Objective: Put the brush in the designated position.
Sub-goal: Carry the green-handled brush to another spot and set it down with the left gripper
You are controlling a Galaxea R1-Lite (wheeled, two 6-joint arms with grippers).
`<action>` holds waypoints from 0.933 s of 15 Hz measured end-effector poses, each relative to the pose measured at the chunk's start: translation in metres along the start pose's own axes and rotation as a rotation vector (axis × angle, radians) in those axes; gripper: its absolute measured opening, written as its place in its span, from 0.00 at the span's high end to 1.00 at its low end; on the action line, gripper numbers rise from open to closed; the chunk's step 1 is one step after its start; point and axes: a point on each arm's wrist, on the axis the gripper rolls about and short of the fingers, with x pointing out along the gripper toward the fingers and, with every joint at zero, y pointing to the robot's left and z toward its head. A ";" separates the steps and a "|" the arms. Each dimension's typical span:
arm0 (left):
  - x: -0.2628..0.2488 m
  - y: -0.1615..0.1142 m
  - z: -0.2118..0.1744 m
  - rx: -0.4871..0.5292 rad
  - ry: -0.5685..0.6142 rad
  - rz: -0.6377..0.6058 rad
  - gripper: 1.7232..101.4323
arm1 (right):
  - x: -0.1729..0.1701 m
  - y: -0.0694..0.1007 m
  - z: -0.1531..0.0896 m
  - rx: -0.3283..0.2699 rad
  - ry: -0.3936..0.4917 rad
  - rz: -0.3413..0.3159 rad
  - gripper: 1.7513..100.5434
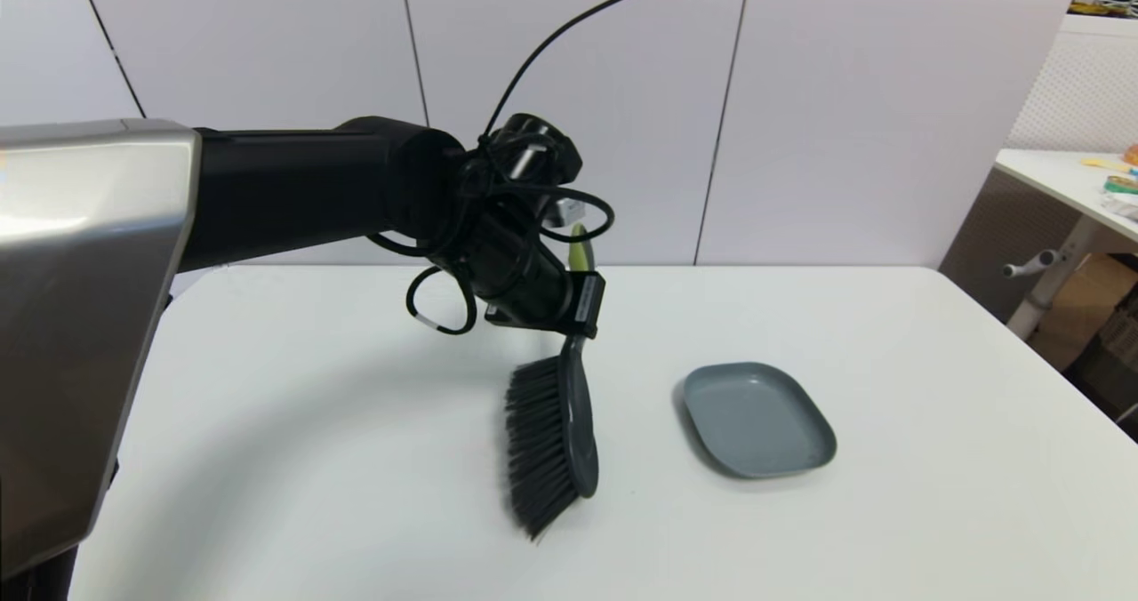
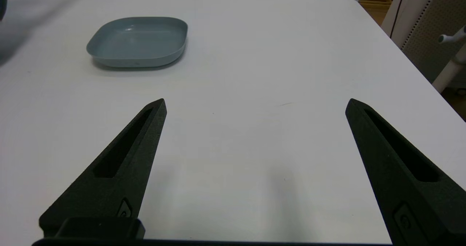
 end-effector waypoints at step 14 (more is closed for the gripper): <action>-0.024 -0.003 0.000 -0.256 -0.057 0.088 0.83 | 0.000 0.000 0.000 0.000 0.001 -0.001 0.03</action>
